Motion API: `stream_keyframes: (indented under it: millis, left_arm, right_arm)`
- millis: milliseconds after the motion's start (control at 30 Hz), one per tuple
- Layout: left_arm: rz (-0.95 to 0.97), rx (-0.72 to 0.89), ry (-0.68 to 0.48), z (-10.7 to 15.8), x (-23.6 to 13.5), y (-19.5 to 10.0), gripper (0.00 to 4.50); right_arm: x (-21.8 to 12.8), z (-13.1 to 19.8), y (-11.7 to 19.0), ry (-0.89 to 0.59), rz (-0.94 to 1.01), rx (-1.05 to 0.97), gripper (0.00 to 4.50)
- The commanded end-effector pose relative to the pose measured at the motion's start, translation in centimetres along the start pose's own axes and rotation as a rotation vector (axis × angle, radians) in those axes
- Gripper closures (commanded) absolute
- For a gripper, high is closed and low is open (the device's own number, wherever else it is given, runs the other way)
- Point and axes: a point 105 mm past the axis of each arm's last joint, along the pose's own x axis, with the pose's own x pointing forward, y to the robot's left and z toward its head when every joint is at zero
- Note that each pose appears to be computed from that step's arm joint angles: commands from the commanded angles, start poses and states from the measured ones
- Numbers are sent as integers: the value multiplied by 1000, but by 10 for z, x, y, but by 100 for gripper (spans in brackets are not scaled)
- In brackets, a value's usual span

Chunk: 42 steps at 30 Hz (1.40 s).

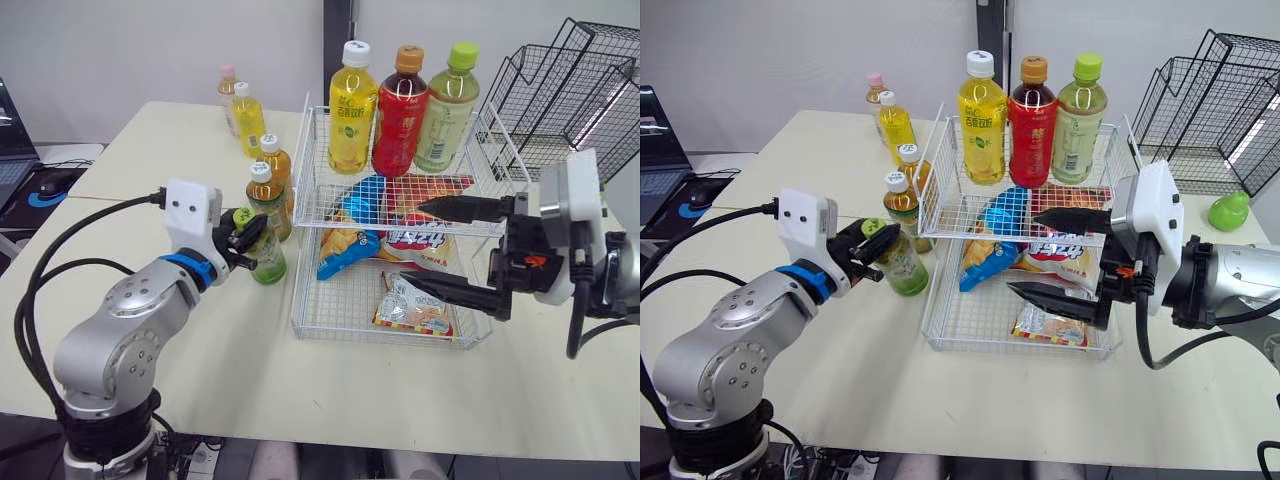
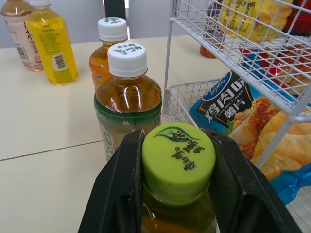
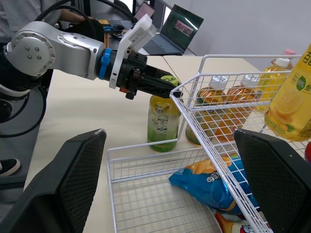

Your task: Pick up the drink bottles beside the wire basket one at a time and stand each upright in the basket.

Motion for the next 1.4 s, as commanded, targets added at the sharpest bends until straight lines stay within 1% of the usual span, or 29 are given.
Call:
stream_keyframes:
  millis: [33,133,200,233,333,433,500,567,633,733,767,867,900,967,1100,1167,1267,1400]
  left_arm:
    - [-93,91,-99,39,-10,6,313]
    - [-186,139,-94,66,-15,15,313]
    - [-239,144,-97,84,-18,19,313]
    - [-265,153,-92,98,-19,22,313]
    - [-362,96,-161,153,-21,25,313]
    - [-437,72,-206,198,-24,23,313]
    - [-495,79,-230,225,-27,18,313]
    - [-567,70,-244,245,-25,7,313]
    - [-661,60,-252,261,-22,-10,313]
    - [-835,46,-257,278,-17,-45,313]
    - [-896,59,-245,278,-12,-60,313]
    - [-977,105,-220,271,10,-92,313]
    - [-981,145,-223,268,19,-101,313]
    - [-1021,156,-221,263,32,-118,313]
    - [-1038,263,-234,247,61,-149,313]
    - [-1055,260,-221,237,74,-164,313]
    - [-1073,243,-207,229,85,-176,313]
    - [-1069,231,-185,219,98,-184,313]
  right_arm:
    - [-13,14,-11,-21,-71,-65,0]
    - [-28,19,-23,-5,-132,-75,0]
    - [-35,19,-26,9,-149,-72,0]
    - [-39,17,-26,22,-161,-69,0]
    - [-49,8,-26,72,-185,-64,0]
    - [-55,4,-25,92,-202,-62,0]
    - [-60,4,-26,99,-222,-64,0]
    - [-64,4,-28,102,-245,-68,0]
    - [-66,3,-29,107,-261,-71,0]
    - [-71,3,-30,113,-287,-72,0]
    - [-73,3,-31,116,-300,-72,0]
    - [-77,2,-34,124,-333,-72,0]
    - [-79,2,-35,126,-347,-69,0]
    - [-83,1,-35,137,-365,-64,0]
    - [-94,0,-36,168,-412,-63,0]
    - [-99,1,-36,176,-437,-65,0]
    - [-100,1,-34,177,-453,-66,0]
    - [-99,1,-32,176,-464,-66,0]
